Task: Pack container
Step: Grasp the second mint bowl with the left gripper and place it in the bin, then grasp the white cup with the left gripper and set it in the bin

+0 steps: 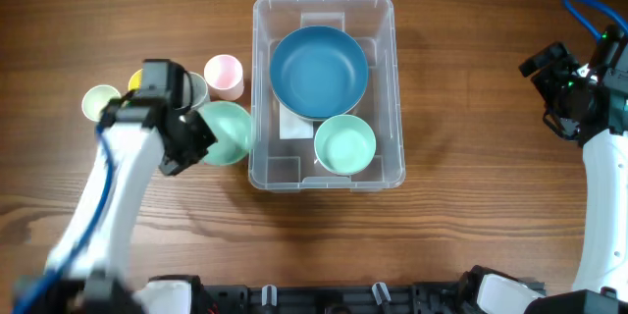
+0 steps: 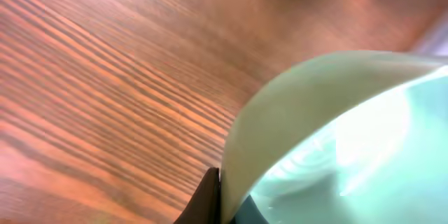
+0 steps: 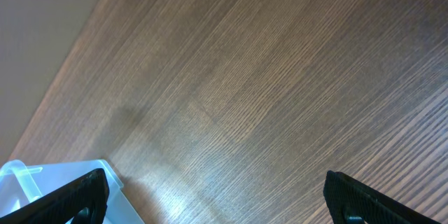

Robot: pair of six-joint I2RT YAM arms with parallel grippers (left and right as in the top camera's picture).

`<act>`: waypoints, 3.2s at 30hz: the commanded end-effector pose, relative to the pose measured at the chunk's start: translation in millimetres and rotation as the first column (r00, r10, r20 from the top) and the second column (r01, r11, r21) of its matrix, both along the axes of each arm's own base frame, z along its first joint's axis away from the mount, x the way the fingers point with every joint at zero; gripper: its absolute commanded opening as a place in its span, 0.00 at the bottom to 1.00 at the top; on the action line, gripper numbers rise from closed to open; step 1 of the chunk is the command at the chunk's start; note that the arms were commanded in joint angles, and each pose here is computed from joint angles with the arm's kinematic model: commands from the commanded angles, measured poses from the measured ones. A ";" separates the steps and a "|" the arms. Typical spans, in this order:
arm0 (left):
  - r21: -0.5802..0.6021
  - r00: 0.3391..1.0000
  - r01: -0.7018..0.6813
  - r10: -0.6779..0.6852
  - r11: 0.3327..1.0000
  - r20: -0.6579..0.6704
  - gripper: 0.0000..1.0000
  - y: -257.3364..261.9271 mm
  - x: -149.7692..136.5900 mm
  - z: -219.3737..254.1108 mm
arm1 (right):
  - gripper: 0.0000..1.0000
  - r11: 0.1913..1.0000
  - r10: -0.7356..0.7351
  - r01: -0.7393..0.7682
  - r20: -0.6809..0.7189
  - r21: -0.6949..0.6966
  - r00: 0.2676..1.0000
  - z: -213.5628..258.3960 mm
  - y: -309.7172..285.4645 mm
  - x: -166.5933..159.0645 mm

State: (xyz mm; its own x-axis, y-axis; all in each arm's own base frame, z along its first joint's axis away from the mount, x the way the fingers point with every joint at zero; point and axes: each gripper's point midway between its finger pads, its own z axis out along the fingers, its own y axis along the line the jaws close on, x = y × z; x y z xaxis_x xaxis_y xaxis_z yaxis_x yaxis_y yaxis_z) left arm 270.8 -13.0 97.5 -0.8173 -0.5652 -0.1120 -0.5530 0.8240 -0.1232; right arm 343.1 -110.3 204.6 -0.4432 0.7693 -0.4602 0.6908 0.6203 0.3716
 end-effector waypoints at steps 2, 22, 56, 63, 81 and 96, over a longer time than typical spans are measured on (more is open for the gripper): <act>0.085 0.960 -0.036 0.011 0.996 0.278 0.04 16.5 4.1 69.6 | 1.00 1.000 -0.011 0.011 0.002 -0.005 1.000 0.8 -1.7 1.2; -0.008 0.781 0.561 -0.526 0.828 0.336 0.08 -202.9 28.6 26.7 | 1.00 1.000 -0.011 0.011 0.002 -0.005 1.000 0.8 -1.7 1.2; 0.095 0.827 -0.553 0.531 0.828 0.184 0.56 204.2 55.0 29.3 | 1.00 1.000 -0.011 0.011 0.002 -0.005 1.000 0.8 -1.7 1.2; 0.095 0.845 -0.535 0.534 0.840 0.030 0.41 206.4 61.4 -40.6 | 1.00 1.000 -0.010 0.010 0.002 -0.005 1.000 0.8 -1.7 1.2; -0.055 0.920 -0.177 0.185 0.983 0.346 0.04 75.8 34.1 129.2 | 1.00 1.000 -0.010 0.010 0.002 -0.005 1.000 0.8 -1.7 1.2; 0.115 0.921 0.371 -0.381 0.922 0.083 0.04 -122.6 27.9 48.1 | 1.00 1.000 -0.010 0.010 0.002 -0.005 1.000 0.8 -1.7 1.2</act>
State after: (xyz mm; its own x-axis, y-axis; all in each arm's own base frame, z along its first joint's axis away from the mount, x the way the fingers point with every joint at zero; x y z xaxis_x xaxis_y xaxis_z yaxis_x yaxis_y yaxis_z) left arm 294.4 -139.5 166.4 -0.9487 -0.1542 -0.2760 -0.1167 0.9821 -0.1478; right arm 343.1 -110.3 204.6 -0.4432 0.7693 -0.4602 0.6908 0.6203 0.3716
